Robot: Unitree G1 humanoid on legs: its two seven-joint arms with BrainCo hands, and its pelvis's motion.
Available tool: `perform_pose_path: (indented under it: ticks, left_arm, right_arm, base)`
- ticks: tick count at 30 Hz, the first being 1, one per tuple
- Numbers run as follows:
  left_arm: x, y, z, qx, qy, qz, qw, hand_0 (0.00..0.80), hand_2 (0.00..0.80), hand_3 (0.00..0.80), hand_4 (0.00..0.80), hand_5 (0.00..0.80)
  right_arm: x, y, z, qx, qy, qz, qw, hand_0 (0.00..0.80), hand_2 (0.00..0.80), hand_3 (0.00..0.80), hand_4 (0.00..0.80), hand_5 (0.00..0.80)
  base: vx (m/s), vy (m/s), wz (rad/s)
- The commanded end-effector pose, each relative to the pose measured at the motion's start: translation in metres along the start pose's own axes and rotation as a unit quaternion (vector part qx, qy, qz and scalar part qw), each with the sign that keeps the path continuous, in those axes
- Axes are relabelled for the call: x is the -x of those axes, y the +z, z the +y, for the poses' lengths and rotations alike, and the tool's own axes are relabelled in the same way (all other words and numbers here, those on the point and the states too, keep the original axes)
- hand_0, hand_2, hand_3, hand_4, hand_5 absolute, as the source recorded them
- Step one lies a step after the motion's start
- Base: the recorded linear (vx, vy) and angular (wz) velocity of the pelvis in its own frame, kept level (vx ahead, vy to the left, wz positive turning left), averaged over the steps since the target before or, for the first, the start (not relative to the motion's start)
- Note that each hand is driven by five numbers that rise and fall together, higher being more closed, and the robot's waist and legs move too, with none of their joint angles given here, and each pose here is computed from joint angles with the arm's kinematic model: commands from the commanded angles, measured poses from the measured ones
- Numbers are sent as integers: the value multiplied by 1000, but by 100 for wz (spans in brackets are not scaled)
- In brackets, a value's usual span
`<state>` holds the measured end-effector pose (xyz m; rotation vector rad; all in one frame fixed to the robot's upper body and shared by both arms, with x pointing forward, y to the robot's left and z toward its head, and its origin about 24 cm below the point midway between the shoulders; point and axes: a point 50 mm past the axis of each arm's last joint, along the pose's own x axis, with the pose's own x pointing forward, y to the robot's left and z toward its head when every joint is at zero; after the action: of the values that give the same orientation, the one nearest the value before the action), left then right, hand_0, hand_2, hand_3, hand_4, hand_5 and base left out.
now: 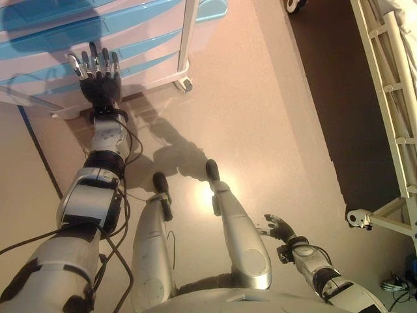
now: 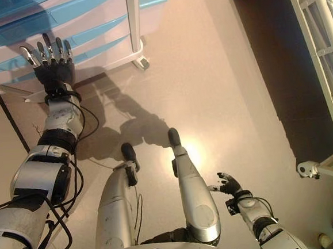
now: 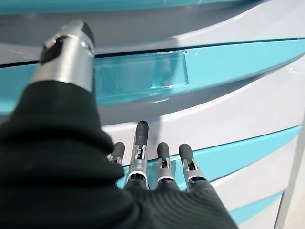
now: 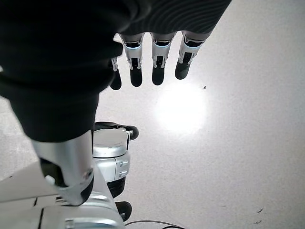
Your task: Open the drawer and pick up the medicine
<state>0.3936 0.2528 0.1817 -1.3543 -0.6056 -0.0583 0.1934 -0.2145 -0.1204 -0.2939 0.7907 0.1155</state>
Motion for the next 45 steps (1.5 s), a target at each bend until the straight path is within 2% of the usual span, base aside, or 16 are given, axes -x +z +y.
perform_pose_path:
  ticks: [1,5,12,24,25,26,27,33,36,40,45]
  left_arm:
    - [-45,16,-156,6,-339,-47,940,0,0,0,0,0]
    - [-41,13,-167,-31,-378,-38,925,0,0,0,0,0]
    - [-39,11,-173,-87,-386,-18,918,0,0,0,0,0]
    - [-39,20,-174,-72,-394,-12,916,0,0,0,0,0]
    - [-39,20,-174,-71,-395,-12,916,63,63,63,63,63]
    - [-37,19,-176,-65,-406,-11,911,772,772,772,772,772]
    - [-37,19,-177,-59,-413,-11,909,800,800,800,800,800]
    - [-27,5,-174,-13,-445,8,896,800,800,800,800,800]
    - [-16,-4,-159,26,-451,19,892,800,800,800,800,800]
    - [13,-22,-117,74,-431,48,898,800,800,800,800,800]
    - [83,-46,-44,133,-358,121,916,800,800,800,800,800]
  right_arm:
    - [11,-22,-25,21,-22,29,999,0,0,0,0,0]
    - [11,-21,-26,25,-21,30,999,0,0,0,0,0]
    - [12,-24,-28,31,-23,38,999,0,0,0,0,0]
    - [16,-31,-37,33,-38,54,997,0,0,0,0,0]
    - [16,-32,-37,34,-38,54,997,0,0,0,0,0]
    - [17,-33,-38,33,-40,56,997,0,0,0,0,0]
    - [17,-34,-38,33,-41,58,997,0,0,0,0,0]
    - [16,-34,-35,50,-32,58,997,0,0,0,0,0]
    - [14,-28,-31,61,-27,51,996,0,0,0,0,0]
    - [8,-14,-25,67,-26,35,997,0,0,0,0,0]
    - [2,4,-20,62,-32,20,997,0,0,0,0,0]
  base:
    - [0,0,0]
    - [0,0,0]
    - [0,0,0]
    - [23,5,0]
    - [27,-2,-4]
    - [0,0,0]
    - [16,-11,3]
    - [-9,-36,1]
    - [-63,-90,9]
    - [-73,-146,16]
    - [-85,-236,32]
